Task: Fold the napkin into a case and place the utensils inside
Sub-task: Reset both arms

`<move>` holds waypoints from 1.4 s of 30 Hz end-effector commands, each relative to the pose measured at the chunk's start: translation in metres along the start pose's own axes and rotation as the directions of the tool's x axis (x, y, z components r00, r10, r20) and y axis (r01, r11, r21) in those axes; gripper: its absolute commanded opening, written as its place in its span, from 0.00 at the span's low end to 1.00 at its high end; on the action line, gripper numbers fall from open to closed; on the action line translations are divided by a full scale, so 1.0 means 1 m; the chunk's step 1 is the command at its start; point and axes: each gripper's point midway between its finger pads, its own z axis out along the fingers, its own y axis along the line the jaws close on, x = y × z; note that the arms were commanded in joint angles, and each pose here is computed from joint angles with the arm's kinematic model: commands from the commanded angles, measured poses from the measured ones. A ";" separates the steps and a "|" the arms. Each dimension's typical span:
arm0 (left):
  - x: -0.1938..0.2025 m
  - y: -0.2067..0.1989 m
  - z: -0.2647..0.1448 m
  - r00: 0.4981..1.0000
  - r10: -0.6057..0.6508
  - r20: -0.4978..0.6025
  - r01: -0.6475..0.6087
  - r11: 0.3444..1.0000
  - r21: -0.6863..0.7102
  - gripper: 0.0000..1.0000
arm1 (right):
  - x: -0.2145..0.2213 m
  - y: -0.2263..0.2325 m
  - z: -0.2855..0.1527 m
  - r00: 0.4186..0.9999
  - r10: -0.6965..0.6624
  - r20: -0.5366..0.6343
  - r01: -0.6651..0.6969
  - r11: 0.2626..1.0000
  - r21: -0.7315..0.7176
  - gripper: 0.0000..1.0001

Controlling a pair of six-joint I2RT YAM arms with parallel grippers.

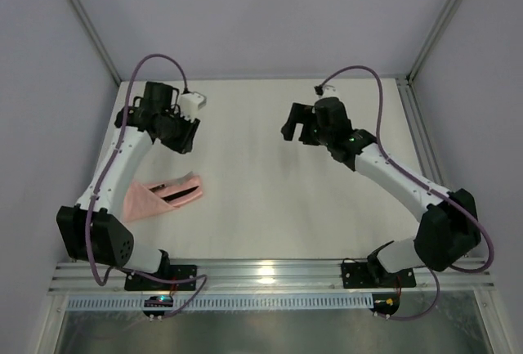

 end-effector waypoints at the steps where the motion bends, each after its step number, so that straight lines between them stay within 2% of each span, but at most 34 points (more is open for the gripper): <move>1: -0.032 -0.049 -0.013 0.993 0.084 0.080 -0.082 0.996 -0.030 0.36 | 0.010 -0.071 -0.037 0.999 -0.033 0.010 0.030 0.974 0.224 0.99; 2: -0.036 -0.065 -0.013 0.988 0.121 0.094 -0.120 0.993 -0.014 0.36 | 0.020 -0.097 -0.045 1.000 -0.017 -0.009 0.019 0.959 0.284 0.99; 4: -0.037 -0.110 -0.007 0.968 0.228 0.107 -0.232 0.972 0.028 0.36 | 0.013 -0.116 -0.069 0.999 -0.018 0.041 0.003 0.940 0.342 0.99; 5: -0.036 -0.125 -0.008 0.957 0.263 0.120 -0.270 0.962 0.048 0.36 | 0.020 -0.135 -0.077 1.000 -0.012 0.028 0.000 0.920 0.391 0.99; 7: -0.024 -0.160 -0.004 0.928 0.350 0.128 -0.364 0.926 0.103 0.36 | 0.016 -0.146 -0.095 0.998 -0.031 0.059 0.003 0.908 0.419 0.99; 11: -0.005 -0.184 -0.007 0.897 0.415 0.151 -0.435 0.889 0.143 0.36 | 0.018 -0.180 -0.123 0.997 -0.042 0.060 0.003 0.839 0.544 0.99; 14: 0.017 -0.196 -0.006 0.868 0.481 0.125 -0.496 0.850 0.179 0.36 | 0.020 -0.196 -0.137 0.997 -0.041 0.062 -0.005 0.795 0.607 0.99; 17: 0.034 -0.204 -0.006 0.850 0.513 0.121 -0.527 0.823 0.213 0.36 | 0.024 -0.197 -0.139 0.998 -0.028 0.061 -0.015 0.795 0.606 0.99; 22: 0.042 -0.200 -0.019 0.834 0.532 0.148 -0.552 0.811 0.195 0.36 | 0.022 -0.191 -0.133 0.997 -0.007 0.073 -0.036 0.816 0.576 0.99; 34: 0.061 -0.189 -0.029 0.830 0.544 0.120 -0.557 0.809 0.188 0.36 | 0.020 -0.188 -0.130 0.998 -0.002 0.060 -0.033 0.823 0.567 0.99; 37: 0.052 -0.167 -0.031 0.841 0.532 0.099 -0.539 0.840 0.061 0.37 | 0.020 -0.188 -0.130 0.998 0.000 0.056 -0.032 0.823 0.567 0.99; 42: 0.035 -0.136 -0.043 0.867 0.479 0.135 -0.474 0.878 -0.069 0.39 | 0.020 -0.187 -0.132 0.998 -0.007 0.057 -0.027 0.824 0.566 0.99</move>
